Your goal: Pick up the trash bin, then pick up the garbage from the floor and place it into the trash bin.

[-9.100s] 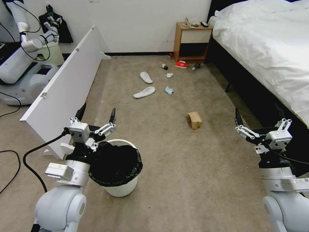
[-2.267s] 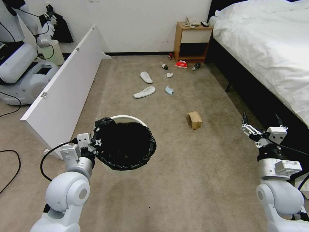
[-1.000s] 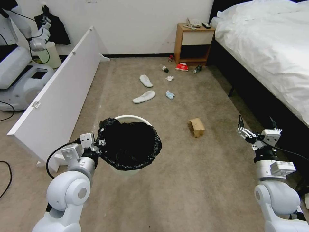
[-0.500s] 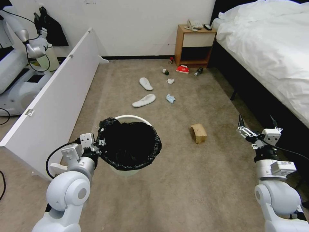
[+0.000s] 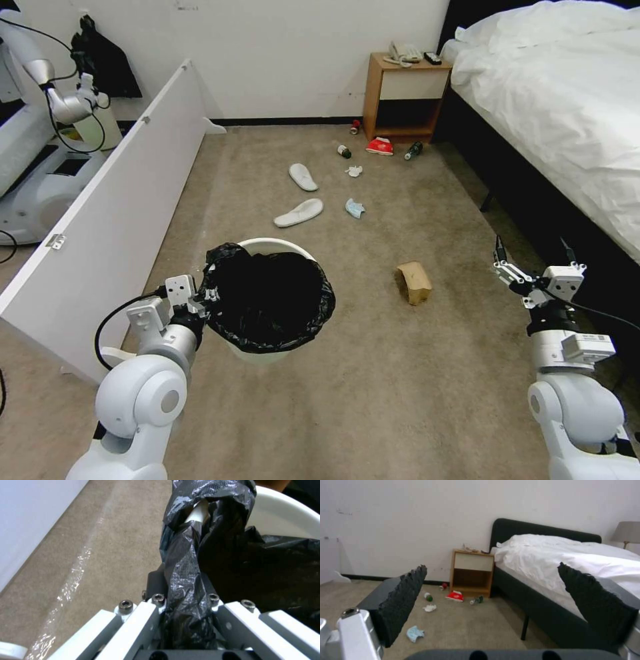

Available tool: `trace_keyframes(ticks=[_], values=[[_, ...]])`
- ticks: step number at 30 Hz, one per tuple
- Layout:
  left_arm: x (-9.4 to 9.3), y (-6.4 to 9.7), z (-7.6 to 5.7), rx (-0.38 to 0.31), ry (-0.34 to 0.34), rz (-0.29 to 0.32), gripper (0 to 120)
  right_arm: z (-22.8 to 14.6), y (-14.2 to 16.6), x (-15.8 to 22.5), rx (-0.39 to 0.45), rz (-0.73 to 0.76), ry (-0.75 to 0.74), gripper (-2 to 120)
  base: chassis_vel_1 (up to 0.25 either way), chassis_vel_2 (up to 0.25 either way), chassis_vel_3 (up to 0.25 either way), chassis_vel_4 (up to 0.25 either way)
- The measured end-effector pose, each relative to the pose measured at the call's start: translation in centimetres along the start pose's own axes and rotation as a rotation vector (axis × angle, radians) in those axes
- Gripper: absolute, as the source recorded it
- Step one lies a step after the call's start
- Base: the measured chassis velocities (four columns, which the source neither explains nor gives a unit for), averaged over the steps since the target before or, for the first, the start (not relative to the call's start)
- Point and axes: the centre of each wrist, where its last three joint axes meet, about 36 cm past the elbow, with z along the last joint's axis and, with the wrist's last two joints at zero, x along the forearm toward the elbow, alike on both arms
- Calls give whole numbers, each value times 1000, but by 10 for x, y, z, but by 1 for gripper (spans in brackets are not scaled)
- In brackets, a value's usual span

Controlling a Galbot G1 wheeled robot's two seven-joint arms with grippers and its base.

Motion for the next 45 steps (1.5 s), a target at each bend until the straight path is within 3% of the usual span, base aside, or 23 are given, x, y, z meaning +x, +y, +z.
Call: trace_keyframes(ticks=[45], values=[[-1, -1, 0, 3, 1, 3, 5, 0, 1, -2, -7, 2, -4, 100, -86, 82, 85, -86]])
